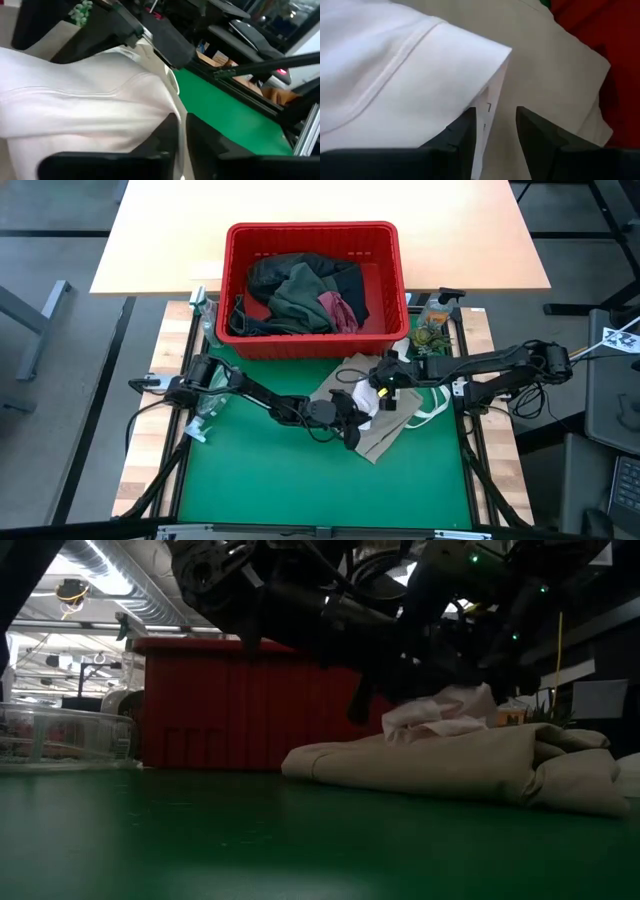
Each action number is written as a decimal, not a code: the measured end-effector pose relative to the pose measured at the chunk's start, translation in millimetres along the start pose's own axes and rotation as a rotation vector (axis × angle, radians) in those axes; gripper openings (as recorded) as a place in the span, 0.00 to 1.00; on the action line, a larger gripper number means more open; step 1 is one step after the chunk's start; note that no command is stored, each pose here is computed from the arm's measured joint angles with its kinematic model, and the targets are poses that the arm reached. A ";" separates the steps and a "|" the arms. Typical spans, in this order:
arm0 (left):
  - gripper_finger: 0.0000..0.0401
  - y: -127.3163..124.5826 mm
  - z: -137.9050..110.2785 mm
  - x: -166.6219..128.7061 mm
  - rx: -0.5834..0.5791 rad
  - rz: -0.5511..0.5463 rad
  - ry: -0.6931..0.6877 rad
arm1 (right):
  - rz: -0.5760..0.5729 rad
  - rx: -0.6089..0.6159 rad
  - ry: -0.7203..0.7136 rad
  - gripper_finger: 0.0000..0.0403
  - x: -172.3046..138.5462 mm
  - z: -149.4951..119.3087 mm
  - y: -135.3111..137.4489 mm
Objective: Fold laundry
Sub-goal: Fold the white underwear
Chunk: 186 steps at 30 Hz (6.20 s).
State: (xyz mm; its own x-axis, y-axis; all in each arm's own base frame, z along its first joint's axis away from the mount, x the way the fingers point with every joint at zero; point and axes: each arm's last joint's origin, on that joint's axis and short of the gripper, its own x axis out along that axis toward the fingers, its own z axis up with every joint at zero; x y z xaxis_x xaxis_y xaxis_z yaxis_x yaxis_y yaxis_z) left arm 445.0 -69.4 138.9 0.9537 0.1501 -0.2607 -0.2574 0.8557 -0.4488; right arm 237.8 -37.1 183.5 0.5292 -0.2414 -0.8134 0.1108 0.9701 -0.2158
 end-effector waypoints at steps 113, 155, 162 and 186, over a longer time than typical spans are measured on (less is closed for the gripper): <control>0.28 2.9 12.2 -20.4 0.120 0.226 0.135 | -0.180 -0.545 0.120 0.02 -23.2 -0.8 56.7; 0.28 9.0 -29.3 -10.4 0.223 0.236 0.219 | -0.188 -0.569 0.201 0.05 -20.3 -7.3 56.4; 0.28 8.9 -29.4 -10.4 0.224 0.236 0.219 | -0.188 -0.568 0.216 0.05 -22.9 -5.8 55.7; 0.28 -3.7 -2.1 -23.4 0.212 0.206 0.202 | 0.284 -0.193 -0.018 0.05 -22.4 27.6 74.1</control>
State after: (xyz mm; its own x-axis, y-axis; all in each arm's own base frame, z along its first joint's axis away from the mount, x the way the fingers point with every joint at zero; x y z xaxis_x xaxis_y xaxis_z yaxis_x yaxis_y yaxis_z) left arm 423.3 -77.1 144.8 0.8297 0.2477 -0.5002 -0.3828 0.9047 -0.1871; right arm 257.4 40.8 200.6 0.5312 0.0400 -0.8463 -0.2038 0.9756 -0.0818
